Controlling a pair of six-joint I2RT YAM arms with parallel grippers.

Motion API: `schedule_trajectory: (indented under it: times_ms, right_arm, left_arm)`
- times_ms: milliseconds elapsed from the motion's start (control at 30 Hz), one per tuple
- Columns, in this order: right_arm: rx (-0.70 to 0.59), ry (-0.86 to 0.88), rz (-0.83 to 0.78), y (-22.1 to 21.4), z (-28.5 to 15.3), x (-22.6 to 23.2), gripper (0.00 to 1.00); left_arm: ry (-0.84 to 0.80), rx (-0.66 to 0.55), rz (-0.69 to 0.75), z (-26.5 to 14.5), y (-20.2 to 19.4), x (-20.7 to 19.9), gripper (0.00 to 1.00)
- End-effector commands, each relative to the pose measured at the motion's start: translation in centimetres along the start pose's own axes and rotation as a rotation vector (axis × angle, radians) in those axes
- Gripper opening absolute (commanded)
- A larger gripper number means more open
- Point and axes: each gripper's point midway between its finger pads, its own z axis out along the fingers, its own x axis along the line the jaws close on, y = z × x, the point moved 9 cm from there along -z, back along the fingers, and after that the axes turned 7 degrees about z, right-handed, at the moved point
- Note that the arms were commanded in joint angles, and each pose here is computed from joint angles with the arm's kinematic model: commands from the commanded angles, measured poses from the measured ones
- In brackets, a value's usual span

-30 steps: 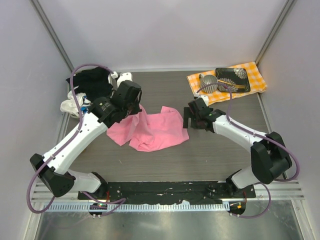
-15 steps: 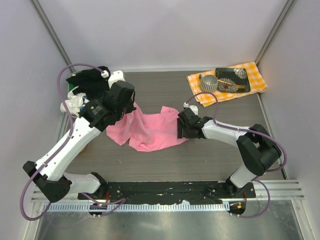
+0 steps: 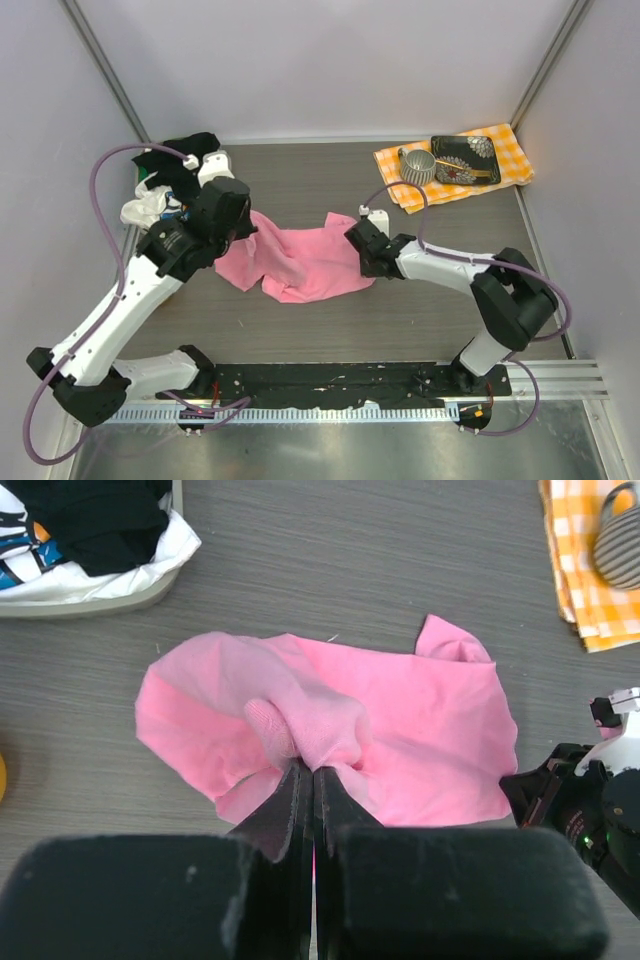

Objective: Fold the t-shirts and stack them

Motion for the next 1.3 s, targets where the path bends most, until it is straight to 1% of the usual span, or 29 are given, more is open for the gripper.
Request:
schedule_trajectory:
  times_ms: [0,67,133,167,200,233,333,367,433,467,533,633,733,767,800,833,867,900,933,967,1000,1033,1067,1100,1133,1167,1200,1233,1267]
  right_arm:
    - [-0.253,-0.041,-0.018,4.7,-9.3,-0.1,0.01]
    - [-0.341,0.006,-0.002,6.5,-13.6,0.3,0.01]
    - [-0.411,0.044,-0.003,7.1,-17.9,-0.7,0.01]
    - [-0.444,0.079,0.01,7.8,-19.8,-0.9,0.01]
    - [-0.457,0.11,0.007,7.9,-21.0,-1.3,0.01]
    - [-0.486,0.189,0.015,8.0,-23.3,-2.1,0.01]
    - [-0.565,0.374,0.038,8.7,-27.8,-3.4,0.01]
    - [-0.578,0.45,0.042,8.9,-29.4,-3.5,0.01]
    - [-0.605,0.516,0.05,9.1,-31.4,-4.2,0.01]
    - [-0.633,0.561,0.068,9.5,-33.2,-4.8,0.01]
    - [-0.646,0.587,0.08,10.0,-35.0,-5.4,0.01]
    - [-0.631,0.593,0.08,10.1,-35.5,-5.4,0.01]
    - [-0.624,0.512,0.098,10.1,-33.9,-5.1,0.01]
    - [-0.618,0.468,0.107,10.0,-33.0,-5.0,0.01]
    - [-0.631,0.378,0.134,10.3,-31.8,-5.0,0.01]
    - [-0.614,0.293,0.123,9.9,-29.7,-4.7,0.01]
    - [-0.611,0.227,0.125,9.8,-28.4,-4.5,0.01]
    - [-0.598,0.102,0.134,10.3,-25.6,-4.1,0.01]
    - [-0.546,0.036,0.117,10.1,-22.8,-4.0,0.01]
    - [-0.489,0.004,0.142,10.6,-20.6,-4.3,0.11]
    - [-0.431,-0.03,0.169,11.1,-18.0,-4.5,0.37]
    - [-0.356,-0.097,0.207,11.2,-14.7,-5.6,0.61]
    - [-0.363,-0.133,0.218,11.3,-13.9,-5.8,0.99]
    - [-0.377,-0.149,0.225,11.2,-13.6,-5.9,1.0]
    - [-0.403,-0.144,0.239,10.5,-14.1,-6.6,1.0]
    - [-0.452,-0.102,0.262,10.7,-14.6,-6.6,1.0]
    - [-0.458,-0.091,0.251,10.0,-14.7,-7.1,1.0]
    - [-0.503,-0.061,0.26,10.2,-16.2,-7.5,1.0]
    - [-0.499,-0.072,0.248,10.0,-16.6,-7.9,1.0]
  left_arm:
    - [-0.098,-0.144,-0.101,-5.2,3.3,1.7,0.0]
    - [-0.167,-0.169,-0.125,-7.1,4.0,2.0,0.0]
    - [-0.25,-0.23,-0.171,-9.9,5.1,2.9,0.0]
    - [-0.333,-0.248,-0.181,-11.1,5.4,2.7,0.0]
    - [-0.378,-0.275,-0.195,-12.1,5.8,3.0,0.0]
    - [-0.43,-0.313,-0.214,-13.6,5.9,3.6,0.0]
    - [-0.598,-0.393,-0.226,-16.7,6.3,4.2,0.0]
    - [-0.649,-0.437,-0.233,-17.5,6.7,4.2,0.0]
    - [-0.712,-0.46,-0.237,-18.4,6.6,4.3,0.0]
    - [-0.74,-0.48,-0.243,-19.0,6.7,4.4,0.0]
    - [-0.777,-0.483,-0.26,-19.5,6.8,4.3,0.0]
    - [-0.794,-0.453,-0.284,-19.1,6.8,3.7,0.0]
    - [-0.744,-0.398,-0.307,-16.5,6.5,2.3,0.0]
    - [-0.714,-0.361,-0.302,-14.9,5.9,1.7,0.0]
    - [-0.661,-0.31,-0.295,-12.8,5.5,0.7,0.0]
    - [-0.636,-0.291,-0.287,-11.3,5.2,-0.1,0.0]
    - [-0.565,-0.241,-0.263,-8.5,3.8,-0.8,0.0]
    - [-0.494,-0.19,-0.241,-5.5,2.9,-1.8,0.0]
    - [-0.441,-0.165,-0.229,-3.1,2.3,-2.5,0.0]
    - [-0.39,-0.103,-0.211,-0.4,1.0,-2.9,0.01]
    - [-0.316,-0.047,-0.269,2.4,0.9,-2.1,0.13]
    - [-0.261,0.087,-0.263,6.6,-0.8,-2.5,0.39]
    - [-0.224,0.144,-0.277,8.1,-1.3,-2.1,0.88]
    - [-0.151,0.172,-0.276,9.4,-1.6,-1.6,0.96]
    - [-0.121,0.184,-0.246,9.7,-2.0,-1.5,1.0]
    - [-0.107,0.173,-0.243,9.7,-2.7,-1.2,1.0]
    - [-0.115,0.109,-0.259,9.4,-2.2,-1.3,1.0]
    - [-0.128,0.062,-0.279,8.1,-2.4,-0.6,1.0]
    - [-0.138,0.028,-0.292,7.5,-2.2,-0.3,1.0]
